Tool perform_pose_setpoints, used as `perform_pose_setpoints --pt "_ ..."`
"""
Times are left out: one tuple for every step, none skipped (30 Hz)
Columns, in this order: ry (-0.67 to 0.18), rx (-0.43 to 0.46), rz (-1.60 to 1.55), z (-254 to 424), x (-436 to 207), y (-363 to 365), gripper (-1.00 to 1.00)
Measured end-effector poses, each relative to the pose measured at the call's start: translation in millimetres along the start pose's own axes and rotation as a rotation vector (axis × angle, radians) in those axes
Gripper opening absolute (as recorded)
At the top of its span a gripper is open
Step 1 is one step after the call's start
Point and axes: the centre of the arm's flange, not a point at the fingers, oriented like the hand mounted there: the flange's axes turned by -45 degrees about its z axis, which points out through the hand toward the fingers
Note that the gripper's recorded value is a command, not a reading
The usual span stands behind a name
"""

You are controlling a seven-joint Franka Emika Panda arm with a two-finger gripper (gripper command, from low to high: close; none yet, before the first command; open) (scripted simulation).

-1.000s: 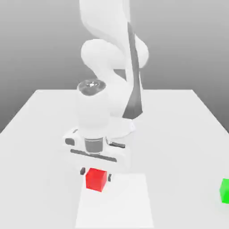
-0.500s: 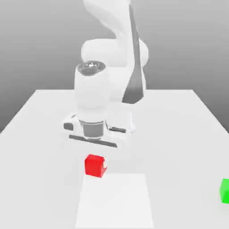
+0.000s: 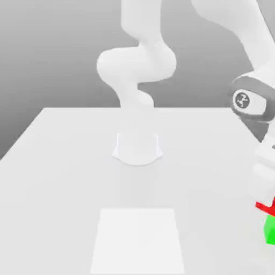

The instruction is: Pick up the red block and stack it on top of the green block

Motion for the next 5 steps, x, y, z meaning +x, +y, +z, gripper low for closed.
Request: perform_pose_setpoints --pt "0.0 0.0 -0.007 13.8 1.1 -2.6 -1.0" --pt "0.0 0.0 -0.011 25.3 1.2 -4.2 1.0" --pt "0.0 0.0 -0.011 25.3 1.2 -4.2 1.0" --pt "0.0 0.0 -0.011 25.3 1.2 -4.2 1.0" --pt "0.0 0.0 -0.011 25.3 1.2 -4.2 1.0"
